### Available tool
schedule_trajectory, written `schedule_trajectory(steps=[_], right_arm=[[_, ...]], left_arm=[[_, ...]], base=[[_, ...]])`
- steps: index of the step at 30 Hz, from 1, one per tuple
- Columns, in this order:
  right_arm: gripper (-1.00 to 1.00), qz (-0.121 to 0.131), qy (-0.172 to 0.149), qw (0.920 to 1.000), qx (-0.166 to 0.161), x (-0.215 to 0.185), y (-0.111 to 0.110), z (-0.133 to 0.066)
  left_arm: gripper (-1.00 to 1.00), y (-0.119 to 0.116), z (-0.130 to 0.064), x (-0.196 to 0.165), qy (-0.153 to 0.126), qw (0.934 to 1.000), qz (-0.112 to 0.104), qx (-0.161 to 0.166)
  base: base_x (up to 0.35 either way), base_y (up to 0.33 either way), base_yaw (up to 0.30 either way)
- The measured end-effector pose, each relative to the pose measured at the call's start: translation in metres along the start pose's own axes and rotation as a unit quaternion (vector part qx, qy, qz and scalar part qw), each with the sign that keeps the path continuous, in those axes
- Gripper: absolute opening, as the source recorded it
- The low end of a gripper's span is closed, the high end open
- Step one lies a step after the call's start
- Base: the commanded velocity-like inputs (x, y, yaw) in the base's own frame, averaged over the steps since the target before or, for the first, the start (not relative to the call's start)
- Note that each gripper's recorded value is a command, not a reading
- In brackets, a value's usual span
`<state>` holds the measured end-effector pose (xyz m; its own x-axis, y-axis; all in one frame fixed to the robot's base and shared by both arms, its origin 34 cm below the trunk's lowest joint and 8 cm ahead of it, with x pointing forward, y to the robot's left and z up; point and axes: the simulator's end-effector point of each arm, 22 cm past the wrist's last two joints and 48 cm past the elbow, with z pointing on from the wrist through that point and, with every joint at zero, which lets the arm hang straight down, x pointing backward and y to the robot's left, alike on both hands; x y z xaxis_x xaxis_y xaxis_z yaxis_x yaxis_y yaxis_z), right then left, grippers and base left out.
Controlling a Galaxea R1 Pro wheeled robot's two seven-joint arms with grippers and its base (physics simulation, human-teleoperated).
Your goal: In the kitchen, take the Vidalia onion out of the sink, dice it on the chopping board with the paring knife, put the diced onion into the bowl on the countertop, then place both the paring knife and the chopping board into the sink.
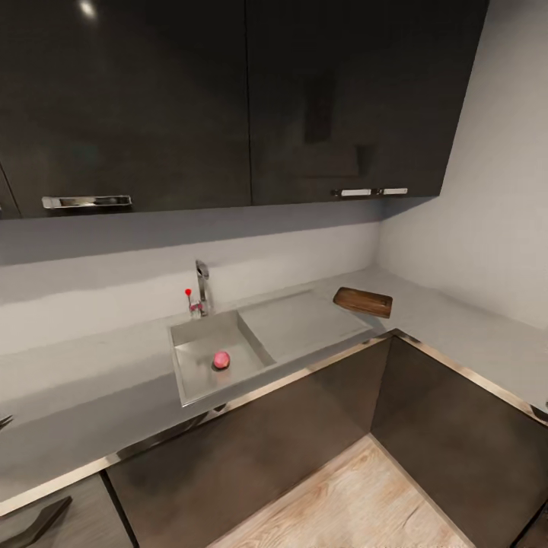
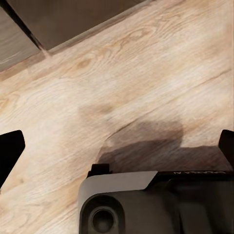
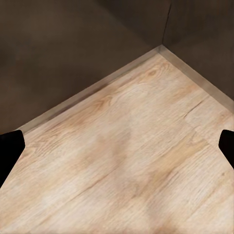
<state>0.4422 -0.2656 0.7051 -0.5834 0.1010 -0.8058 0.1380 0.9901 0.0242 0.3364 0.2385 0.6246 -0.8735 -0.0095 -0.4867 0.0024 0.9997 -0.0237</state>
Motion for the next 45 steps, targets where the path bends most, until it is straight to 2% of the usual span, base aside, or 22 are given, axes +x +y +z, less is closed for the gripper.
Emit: schedule_trajectory(steps=[2, 3, 4, 7, 9, 10, 11, 14, 15, 17, 19, 23, 27, 31, 37, 38, 39, 45], right_arm=[[1.0, 0.0, 0.0, 1.0, 0.0, 0.0, 0.0, 0.0], [1.0, 0.0, 0.0, 1.0, 0.0, 0.0, 0.0, 0.0], [1.0, 0.0, 0.0, 1.0, 0.0, 0.0, 0.0, 0.0], [1.0, 0.0, 0.0, 1.0, 0.0, 0.0, 0.0, 0.0], [1.0, 0.0, 0.0, 1.0, 0.0, 0.0, 0.0, 0.0], [1.0, 0.0, 0.0, 1.0, 0.0, 0.0, 0.001, 0.0], [1.0, 0.0, 0.0, 1.0, 0.0, 0.0, 0.001, 0.0], [1.0, 0.0, 0.001, 1.0, 0.0, 0.001, 0.001, 0.0], [1.0, 0.0, 0.001, 1.0, 0.0, 0.001, 0.001, 0.0], [1.0, 0.0, 0.001, 1.0, 0.0, 0.001, 0.001, 0.0], [1.0, 0.0, 0.001, 1.0, 0.0, 0.001, 0.001, 0.0], [1.0, 0.0, 0.001, 1.0, 0.0, 0.001, 0.001, 0.0], [1.0, 0.0, -0.001, 1.0, 0.0, 0.0, 0.001, 0.0], [1.0, 0.0, -0.004, 1.0, 0.0, -0.003, 0.001, 0.001], [1.0, 0.0, -0.005, 1.0, 0.0, -0.004, 0.0, 0.001], [1.0, 0.001, -0.005, 1.0, 0.0, -0.004, 0.0, 0.001], [1.0, 0.001, -0.005, 1.0, 0.001, -0.005, 0.0, 0.001], [1.0, 0.001, -0.005, 1.0, 0.0, -0.004, 0.001, 0.001]], left_arm=[[1.0, 0.0, 0.0, -0.02, -0.029, 0.9996, 0.0, 0.0], [1.0, -0.001, 0.0, -0.043, -0.059, 0.9983, 0.001, 0.001], [1.0, -0.001, -0.001, -0.053, -0.07, 0.9975, 0.001, 0.001], [1.0, -0.001, -0.007, -0.11, -0.134, 0.991, 0.002, 0.001], [1.0, 0.0, -0.016, -0.138, -0.167, 0.986, 0.003, 0.001], [1.0, 0.0, -0.02, -0.143, -0.176, 0.9843, 0.003, 0.001], [1.0, 0.001, -0.032, -0.148, -0.194, 0.9811, 0.003, 0.001], [1.0, 0.001, -0.057, -0.15, -0.221, 0.9754, 0.004, 0.001], [1.0, 0.001, -0.062, -0.149, -0.224, 0.9745, 0.004, 0.001], [1.0, 0.003, -0.087, -0.142, -0.238, 0.9712, 0.006, 0.0], [1.0, 0.008, -0.102, -0.139, -0.246, 0.9691, 0.013, -0.001], [1.0, 0.002, -0.113, -0.139, -0.254, 0.9668, 0.026, 0.013], [1.0, 0.0, -0.119, -0.146, -0.263, 0.9643, 0.028, 0.016], [1.0, 0.0, -0.119, -0.138, -0.255, 0.9663, 0.028, 0.014], [1.0, 0.002, -0.118, -0.1, -0.221, 0.9749, 0.027, 0.013], [1.0, 0.004, -0.112, -0.079, -0.199, 0.9796, 0.026, 0.012], [1.0, 0.005, -0.11, -0.071, -0.19, 0.9813, 0.026, 0.011], [1.0, 0.007, -0.101, -0.036, -0.153, 0.988, 0.023, 0.01]], base=[[0.0, 0.0, 0.0], [0.0, 0.0, 0.0], [0.0, 0.0, 0.0], [0.0, 0.0, 0.0], [0.0, 0.0, 0.0], [0.0, 0.0, 0.0], [0.0, 0.0, 0.0], [0.0, 0.0, 0.0], [0.0, 0.0, 0.0], [0.0, 0.0, 0.0], [0.0, 0.0, 0.0], [0.0, 0.0, 0.0], [0.0, 0.0, 0.0], [0.0, 0.0, 0.0], [0.0, 0.0, 0.0], [0.0, 0.0, 0.0], [0.0, 0.0, 0.0], [0.0, 0.0, 0.0]])
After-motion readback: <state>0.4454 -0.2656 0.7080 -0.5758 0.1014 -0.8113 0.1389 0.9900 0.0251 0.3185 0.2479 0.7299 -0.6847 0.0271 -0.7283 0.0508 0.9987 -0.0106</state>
